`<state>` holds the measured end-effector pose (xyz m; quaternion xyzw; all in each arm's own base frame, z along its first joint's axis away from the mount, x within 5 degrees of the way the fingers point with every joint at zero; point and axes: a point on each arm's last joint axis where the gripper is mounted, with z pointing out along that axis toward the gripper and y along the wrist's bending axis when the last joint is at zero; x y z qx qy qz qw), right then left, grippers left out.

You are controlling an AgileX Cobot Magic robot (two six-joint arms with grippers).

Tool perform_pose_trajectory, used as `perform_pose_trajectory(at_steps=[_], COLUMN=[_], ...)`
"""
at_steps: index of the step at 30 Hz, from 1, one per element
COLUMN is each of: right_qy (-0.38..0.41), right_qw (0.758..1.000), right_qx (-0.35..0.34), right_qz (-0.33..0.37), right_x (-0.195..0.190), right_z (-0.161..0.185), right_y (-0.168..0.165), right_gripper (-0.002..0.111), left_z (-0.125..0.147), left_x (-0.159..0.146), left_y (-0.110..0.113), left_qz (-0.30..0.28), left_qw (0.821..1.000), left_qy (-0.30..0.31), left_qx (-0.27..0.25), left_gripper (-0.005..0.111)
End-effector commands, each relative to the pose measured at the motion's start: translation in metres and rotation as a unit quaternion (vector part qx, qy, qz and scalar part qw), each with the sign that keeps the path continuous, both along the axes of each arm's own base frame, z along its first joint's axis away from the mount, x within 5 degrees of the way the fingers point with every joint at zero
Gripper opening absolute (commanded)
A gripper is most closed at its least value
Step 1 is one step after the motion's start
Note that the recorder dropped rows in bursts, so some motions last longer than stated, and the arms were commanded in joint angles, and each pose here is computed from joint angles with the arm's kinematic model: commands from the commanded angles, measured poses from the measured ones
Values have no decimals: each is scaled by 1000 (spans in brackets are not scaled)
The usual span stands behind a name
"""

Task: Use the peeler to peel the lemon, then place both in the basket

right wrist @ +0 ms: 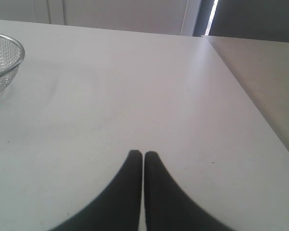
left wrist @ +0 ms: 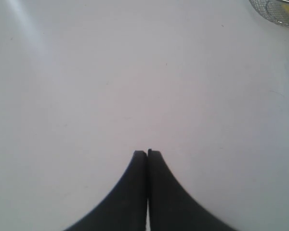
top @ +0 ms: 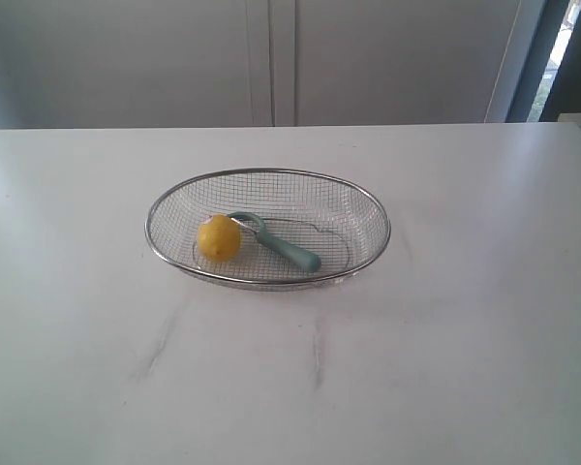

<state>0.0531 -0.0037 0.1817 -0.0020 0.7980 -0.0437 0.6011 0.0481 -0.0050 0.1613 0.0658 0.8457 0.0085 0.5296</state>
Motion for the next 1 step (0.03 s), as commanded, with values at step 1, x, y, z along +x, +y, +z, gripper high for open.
perform_pose_trajectory(at_steps=[1], right_qy=[-6], right_qw=[1000], right_qx=[-3], right_qz=[2], right_x=[0], right_z=[0], right_y=[0], right_gripper=[3], left_z=[-3], left_x=[0], left_y=[0], left_qz=[2], left_qw=[1000], left_qy=[4], left_qx=[-10], left_gripper=[0])
